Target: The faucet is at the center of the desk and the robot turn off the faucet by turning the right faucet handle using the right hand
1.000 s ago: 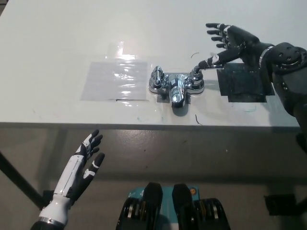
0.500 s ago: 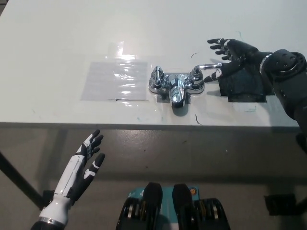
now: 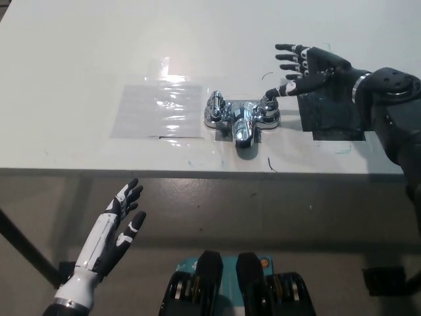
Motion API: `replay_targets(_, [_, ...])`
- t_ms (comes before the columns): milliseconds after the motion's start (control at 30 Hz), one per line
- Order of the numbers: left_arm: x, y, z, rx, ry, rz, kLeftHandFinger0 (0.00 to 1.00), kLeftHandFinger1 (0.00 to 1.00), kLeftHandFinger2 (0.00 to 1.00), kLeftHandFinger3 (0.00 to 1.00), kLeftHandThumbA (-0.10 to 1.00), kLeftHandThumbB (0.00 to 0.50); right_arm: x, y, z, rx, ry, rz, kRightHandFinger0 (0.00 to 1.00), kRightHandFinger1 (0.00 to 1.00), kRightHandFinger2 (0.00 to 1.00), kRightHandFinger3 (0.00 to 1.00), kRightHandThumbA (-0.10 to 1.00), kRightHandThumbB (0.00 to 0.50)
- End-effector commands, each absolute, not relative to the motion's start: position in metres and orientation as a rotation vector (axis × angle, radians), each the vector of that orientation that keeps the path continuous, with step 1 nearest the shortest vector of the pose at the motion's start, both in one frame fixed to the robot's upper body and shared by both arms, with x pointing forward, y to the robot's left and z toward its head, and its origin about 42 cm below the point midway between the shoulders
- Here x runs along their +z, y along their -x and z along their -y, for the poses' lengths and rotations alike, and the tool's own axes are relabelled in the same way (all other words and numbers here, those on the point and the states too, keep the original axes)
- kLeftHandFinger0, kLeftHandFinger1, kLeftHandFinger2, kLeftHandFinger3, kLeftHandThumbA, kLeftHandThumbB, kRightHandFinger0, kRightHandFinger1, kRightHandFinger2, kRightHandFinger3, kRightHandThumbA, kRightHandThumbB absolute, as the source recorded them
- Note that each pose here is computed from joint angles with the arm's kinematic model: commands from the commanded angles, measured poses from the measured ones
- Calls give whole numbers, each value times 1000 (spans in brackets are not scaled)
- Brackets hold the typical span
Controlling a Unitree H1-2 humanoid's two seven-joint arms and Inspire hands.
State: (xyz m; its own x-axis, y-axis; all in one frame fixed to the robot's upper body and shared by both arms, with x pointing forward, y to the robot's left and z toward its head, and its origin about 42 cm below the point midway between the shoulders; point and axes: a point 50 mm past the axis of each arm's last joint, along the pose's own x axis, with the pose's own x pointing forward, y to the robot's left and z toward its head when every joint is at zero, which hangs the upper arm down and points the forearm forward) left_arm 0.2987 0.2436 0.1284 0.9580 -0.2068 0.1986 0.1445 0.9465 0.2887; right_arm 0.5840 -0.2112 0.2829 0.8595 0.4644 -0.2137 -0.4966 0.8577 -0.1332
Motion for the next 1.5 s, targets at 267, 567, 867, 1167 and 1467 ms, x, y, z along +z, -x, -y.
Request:
replay_targets(267, [145, -302, -240, -213, -283, 313, 1000, 1000, 1000, 1000, 878, 172, 303, -589, 205, 526, 113, -144, 1000, 1000, 1000, 1000, 1000, 424])
replay_targets(567, [145, -303, -242, -222, -266, 309, 1000, 1000, 1000, 1000, 883, 197, 291, -586, 224, 483, 180, -175, 1000, 1000, 1000, 1000, 1000, 391])
replay_targets(867, [143, -302, -242, -227, -271, 307, 1000, 1000, 1000, 1000, 892, 204, 300, -589, 229, 470, 231, -163, 1000, 1000, 1000, 1000, 1000, 389])
replay_targets(1167, [145, -303, -240, -239, -274, 315, 1000, 1000, 1000, 1000, 886, 200, 305, -589, 226, 475, 198, -156, 1000, 1000, 1000, 1000, 1000, 388])
replay_targets(1467, [148, -303, -240, -238, -276, 304, 1000, 1000, 1000, 1000, 884, 213, 305, -589, 218, 497, 126, -153, 1000, 1000, 1000, 1000, 1000, 411])
